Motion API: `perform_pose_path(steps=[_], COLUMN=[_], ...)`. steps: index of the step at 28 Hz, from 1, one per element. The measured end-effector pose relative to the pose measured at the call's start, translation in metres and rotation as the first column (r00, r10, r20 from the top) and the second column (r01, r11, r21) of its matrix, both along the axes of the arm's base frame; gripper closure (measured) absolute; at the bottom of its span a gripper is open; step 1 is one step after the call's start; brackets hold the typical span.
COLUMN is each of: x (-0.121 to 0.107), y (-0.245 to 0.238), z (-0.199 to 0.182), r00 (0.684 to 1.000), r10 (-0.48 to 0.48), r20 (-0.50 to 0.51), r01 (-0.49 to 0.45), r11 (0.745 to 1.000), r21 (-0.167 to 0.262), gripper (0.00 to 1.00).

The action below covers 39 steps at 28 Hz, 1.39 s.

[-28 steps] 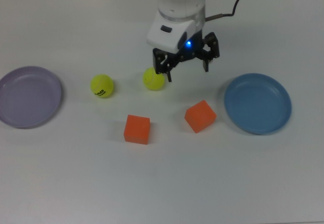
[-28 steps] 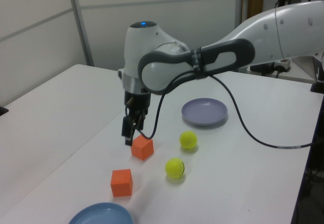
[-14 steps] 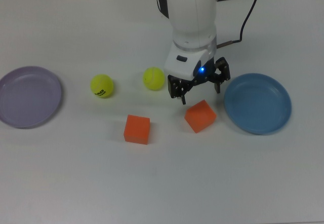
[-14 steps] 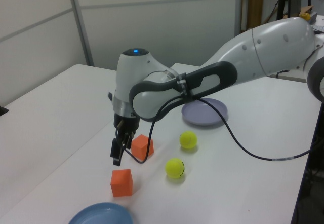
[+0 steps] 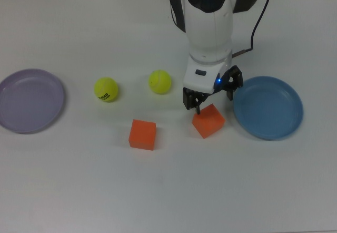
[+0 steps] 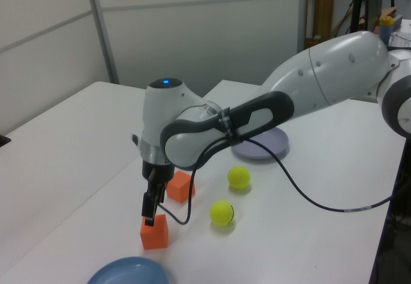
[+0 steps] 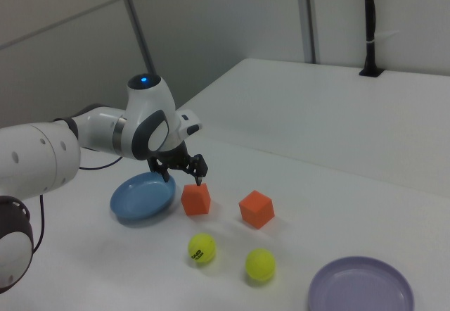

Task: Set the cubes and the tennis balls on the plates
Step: 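Lower the gripper around the orange cube and close on it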

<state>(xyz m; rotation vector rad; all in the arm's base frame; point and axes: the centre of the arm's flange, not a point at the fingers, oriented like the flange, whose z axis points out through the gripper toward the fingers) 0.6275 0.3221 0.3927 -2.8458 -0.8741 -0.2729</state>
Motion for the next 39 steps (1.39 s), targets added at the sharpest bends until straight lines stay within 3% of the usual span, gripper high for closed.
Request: perform_pose_path(steps=[8, 29, 39], x=[0.003, 0.010, 0.008], y=[0.007, -0.001, 0.002], z=[-0.030, -0.035, -0.066], r00=[1.000, 1.000, 0.999], r10=[0.022, 0.020, 0.041], r20=[0.004, 0.022, -0.006], r01=[-0.022, -0.019, -0.041], r11=[0.999, 0.999, 0.996], r21=[-0.026, -0.045, -0.081], gripper=[0.00, 0.00, 0.00])
